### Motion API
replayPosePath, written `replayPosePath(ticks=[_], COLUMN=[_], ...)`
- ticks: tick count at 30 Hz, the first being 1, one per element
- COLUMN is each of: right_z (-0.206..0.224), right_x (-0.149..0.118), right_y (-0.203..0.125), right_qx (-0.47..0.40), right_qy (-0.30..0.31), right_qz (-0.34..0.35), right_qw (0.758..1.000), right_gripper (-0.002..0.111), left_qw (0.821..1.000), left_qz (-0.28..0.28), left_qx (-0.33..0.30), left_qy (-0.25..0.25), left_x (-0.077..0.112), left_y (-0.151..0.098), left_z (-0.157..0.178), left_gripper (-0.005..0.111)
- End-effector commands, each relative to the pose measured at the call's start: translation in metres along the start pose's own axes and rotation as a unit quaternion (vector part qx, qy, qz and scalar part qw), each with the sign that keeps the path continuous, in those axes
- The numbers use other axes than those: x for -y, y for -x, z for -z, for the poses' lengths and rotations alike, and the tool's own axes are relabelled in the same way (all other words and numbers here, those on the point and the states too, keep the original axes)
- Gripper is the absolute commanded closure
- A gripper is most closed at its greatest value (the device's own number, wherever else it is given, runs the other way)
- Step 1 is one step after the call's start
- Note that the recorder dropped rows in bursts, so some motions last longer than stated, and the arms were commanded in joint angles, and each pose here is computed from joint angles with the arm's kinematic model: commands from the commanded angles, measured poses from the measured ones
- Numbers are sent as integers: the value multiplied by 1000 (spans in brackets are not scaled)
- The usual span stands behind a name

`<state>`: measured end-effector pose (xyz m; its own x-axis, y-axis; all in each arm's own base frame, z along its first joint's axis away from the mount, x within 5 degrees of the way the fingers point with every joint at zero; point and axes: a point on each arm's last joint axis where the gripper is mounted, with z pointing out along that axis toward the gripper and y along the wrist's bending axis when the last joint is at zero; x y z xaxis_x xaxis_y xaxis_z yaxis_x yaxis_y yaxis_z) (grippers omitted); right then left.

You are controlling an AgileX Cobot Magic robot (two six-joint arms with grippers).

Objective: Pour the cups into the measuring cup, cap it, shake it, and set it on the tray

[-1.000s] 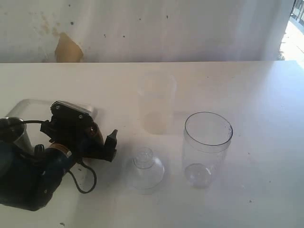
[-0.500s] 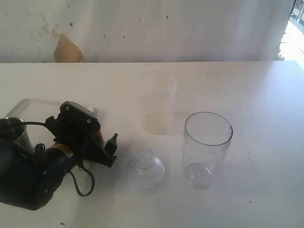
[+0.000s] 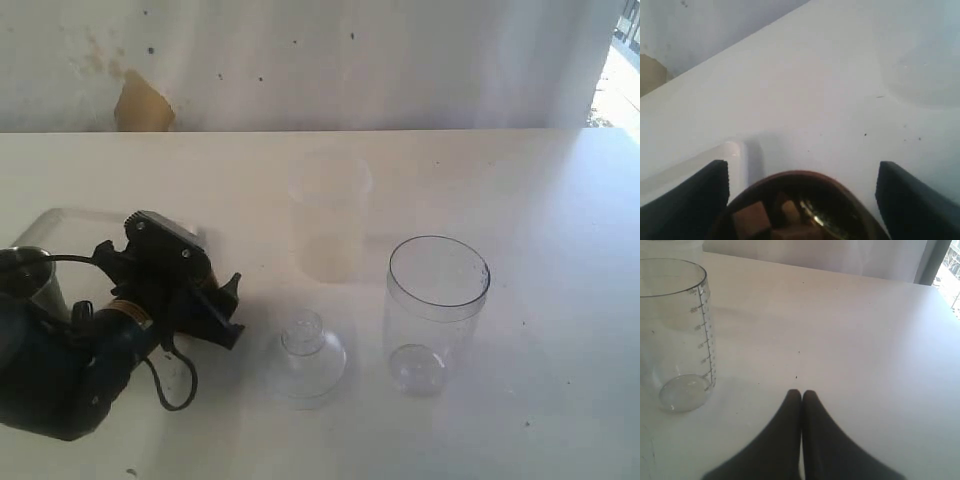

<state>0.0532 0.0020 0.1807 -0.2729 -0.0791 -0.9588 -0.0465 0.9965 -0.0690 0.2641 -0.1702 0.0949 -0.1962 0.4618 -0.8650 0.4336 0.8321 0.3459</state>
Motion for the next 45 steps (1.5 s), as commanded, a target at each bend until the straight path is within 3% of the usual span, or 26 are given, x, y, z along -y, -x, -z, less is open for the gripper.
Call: replayPosePath(ticks=[1,13,23,30,34,38,41,45], right_z=[0,0,0,0,0,0,0,0], right_x=[0,0,0,0,0,0,0,0], right_y=[1,1,1,1,1,1,1,1], right_qx=[8,8,8,8,8,8,8,8], right_qy=[-1,-1,-1,-1,-1,-1,-1,-1], right_qz=[0,0,0,0,0,0,0,0], right_qw=[1000,1000,1000,1000,1000,1000,1000,1000], right_gripper=[108,108,108,108,108,108,108,108], left_qw=[998,998,997,997,997,996,996,995], left_qz=[-17,32,81,77,77,83,88,97], left_qx=[5,9,-1,-11,-13,-15,-19,-29], left_qy=[-52,-56,-14,-14,-15,-10,-5,2], left_x=[11,12,5,5,5,4,3,2], left_y=[-1,33,19,11,11,10,9,7], left_z=[0,-29,-21,-15,-15,-15,-15,-15], left_gripper=[107,107,107,106,81,42,24,12])
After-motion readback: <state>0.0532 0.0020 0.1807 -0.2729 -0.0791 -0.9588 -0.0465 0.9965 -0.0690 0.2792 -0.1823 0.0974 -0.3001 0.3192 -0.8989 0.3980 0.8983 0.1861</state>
